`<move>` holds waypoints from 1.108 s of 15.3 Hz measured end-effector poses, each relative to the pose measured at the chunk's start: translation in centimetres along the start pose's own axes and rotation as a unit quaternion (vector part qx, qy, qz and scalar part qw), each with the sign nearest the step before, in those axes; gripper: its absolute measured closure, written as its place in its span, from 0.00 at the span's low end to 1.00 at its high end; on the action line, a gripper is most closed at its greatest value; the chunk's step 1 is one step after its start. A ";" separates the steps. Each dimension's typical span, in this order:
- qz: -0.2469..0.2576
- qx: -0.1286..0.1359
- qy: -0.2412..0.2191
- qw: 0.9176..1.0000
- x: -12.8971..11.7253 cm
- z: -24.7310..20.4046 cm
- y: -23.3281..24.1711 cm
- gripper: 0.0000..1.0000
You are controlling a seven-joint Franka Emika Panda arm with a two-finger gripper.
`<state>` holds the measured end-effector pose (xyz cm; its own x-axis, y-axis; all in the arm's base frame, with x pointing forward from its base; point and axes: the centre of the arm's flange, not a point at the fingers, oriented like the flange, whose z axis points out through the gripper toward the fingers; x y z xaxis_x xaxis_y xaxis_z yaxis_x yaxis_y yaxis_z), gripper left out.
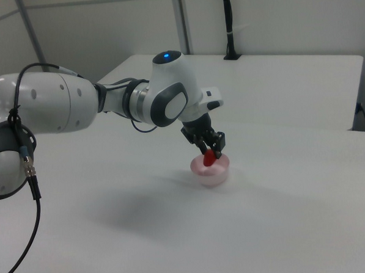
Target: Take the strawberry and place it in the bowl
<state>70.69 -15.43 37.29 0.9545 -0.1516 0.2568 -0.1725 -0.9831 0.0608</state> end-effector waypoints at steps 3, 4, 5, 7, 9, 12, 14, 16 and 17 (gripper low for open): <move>0.003 -0.001 0.008 1.000 0.3 -1.5 0.5 0.20; 0.002 0.000 0.001 1.000 0.3 -2.5 0.3 0.09; -0.002 0.002 -0.010 1.000 0.2 -3.9 -0.3 0.01; -0.020 0.008 -0.033 0.999 -0.3 -7.6 -2.9 0.00; -0.045 0.016 -0.065 0.997 -1.6 -12.0 -6.6 0.00; -0.078 0.021 -0.110 0.991 -4.4 -18.1 -11.3 0.00; -0.062 0.020 -0.126 0.990 -6.1 -21.6 -12.7 0.00; -0.048 0.018 -0.130 0.990 -6.9 -23.5 -12.6 0.00; -0.045 0.018 -0.131 0.990 -7.2 -24.2 -12.5 0.00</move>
<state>60.09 0.39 57.99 0.9968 -0.0799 -0.0075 -0.0795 -0.9961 0.0370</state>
